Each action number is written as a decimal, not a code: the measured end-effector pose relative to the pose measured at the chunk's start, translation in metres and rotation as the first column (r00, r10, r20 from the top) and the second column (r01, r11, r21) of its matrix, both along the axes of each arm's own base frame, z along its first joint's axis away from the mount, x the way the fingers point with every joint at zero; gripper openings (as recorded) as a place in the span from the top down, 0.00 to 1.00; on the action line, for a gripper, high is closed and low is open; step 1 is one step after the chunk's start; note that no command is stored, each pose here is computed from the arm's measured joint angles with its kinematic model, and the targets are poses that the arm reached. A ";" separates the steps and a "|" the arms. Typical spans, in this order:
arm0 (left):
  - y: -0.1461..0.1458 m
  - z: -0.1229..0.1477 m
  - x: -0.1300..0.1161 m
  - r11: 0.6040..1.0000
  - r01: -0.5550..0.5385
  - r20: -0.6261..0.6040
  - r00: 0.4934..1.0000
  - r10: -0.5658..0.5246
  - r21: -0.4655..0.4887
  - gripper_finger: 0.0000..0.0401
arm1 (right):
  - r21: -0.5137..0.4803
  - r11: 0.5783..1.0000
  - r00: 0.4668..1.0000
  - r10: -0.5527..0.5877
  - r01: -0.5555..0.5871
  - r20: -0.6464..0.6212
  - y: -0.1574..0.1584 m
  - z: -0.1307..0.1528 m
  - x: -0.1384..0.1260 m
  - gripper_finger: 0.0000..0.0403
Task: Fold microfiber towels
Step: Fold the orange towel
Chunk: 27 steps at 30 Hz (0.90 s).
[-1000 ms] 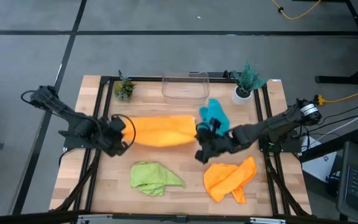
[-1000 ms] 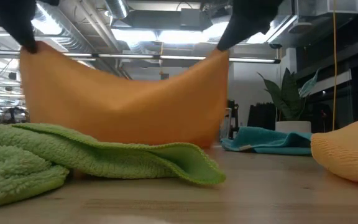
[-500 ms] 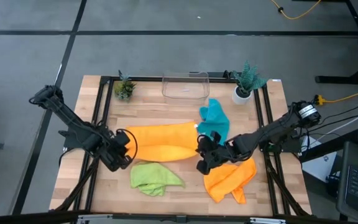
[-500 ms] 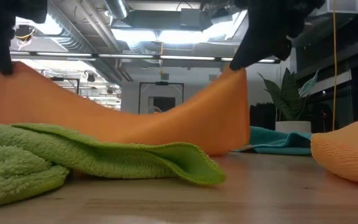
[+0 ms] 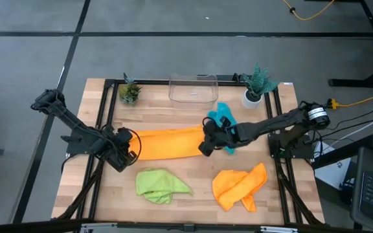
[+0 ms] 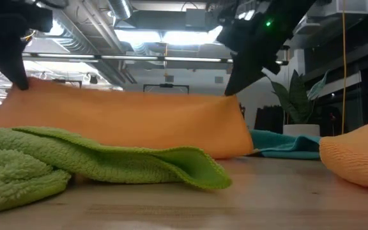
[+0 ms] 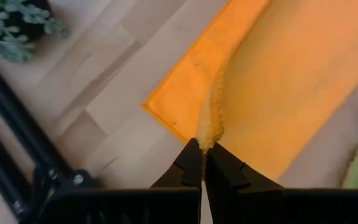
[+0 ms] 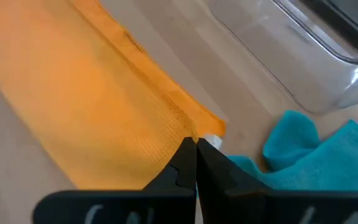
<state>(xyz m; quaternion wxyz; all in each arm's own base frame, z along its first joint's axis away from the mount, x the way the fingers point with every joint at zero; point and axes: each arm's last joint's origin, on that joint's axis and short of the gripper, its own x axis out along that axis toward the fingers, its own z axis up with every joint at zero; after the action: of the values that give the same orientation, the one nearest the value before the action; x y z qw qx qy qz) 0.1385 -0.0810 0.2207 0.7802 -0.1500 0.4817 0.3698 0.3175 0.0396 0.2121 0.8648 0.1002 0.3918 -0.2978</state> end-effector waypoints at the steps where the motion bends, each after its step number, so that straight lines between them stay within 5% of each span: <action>1: 0.001 -0.004 0.001 1.000 0.000 0.005 1.000 0.000 -0.001 1.00 | 0.005 1.000 1.000 0.003 -0.003 -0.006 -0.003 -0.002 0.002 1.00; 14: 0.021 -0.030 0.006 0.998 0.006 -0.038 0.999 -0.004 0.056 1.00 | -0.016 0.999 0.992 -0.031 0.029 -0.120 -0.035 -0.038 0.018 0.98; 27: 0.032 -0.031 0.010 0.999 -0.020 -0.085 0.996 0.022 0.028 0.83 | 0.027 0.998 0.994 -0.048 0.051 -0.094 -0.049 -0.037 0.022 0.64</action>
<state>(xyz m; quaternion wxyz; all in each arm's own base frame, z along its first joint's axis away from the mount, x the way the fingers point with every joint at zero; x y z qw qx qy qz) 0.1486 -0.0491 0.1894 0.7569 -0.1286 0.5080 0.3905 0.3392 -0.0091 0.1753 0.8363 0.1085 0.4334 -0.3178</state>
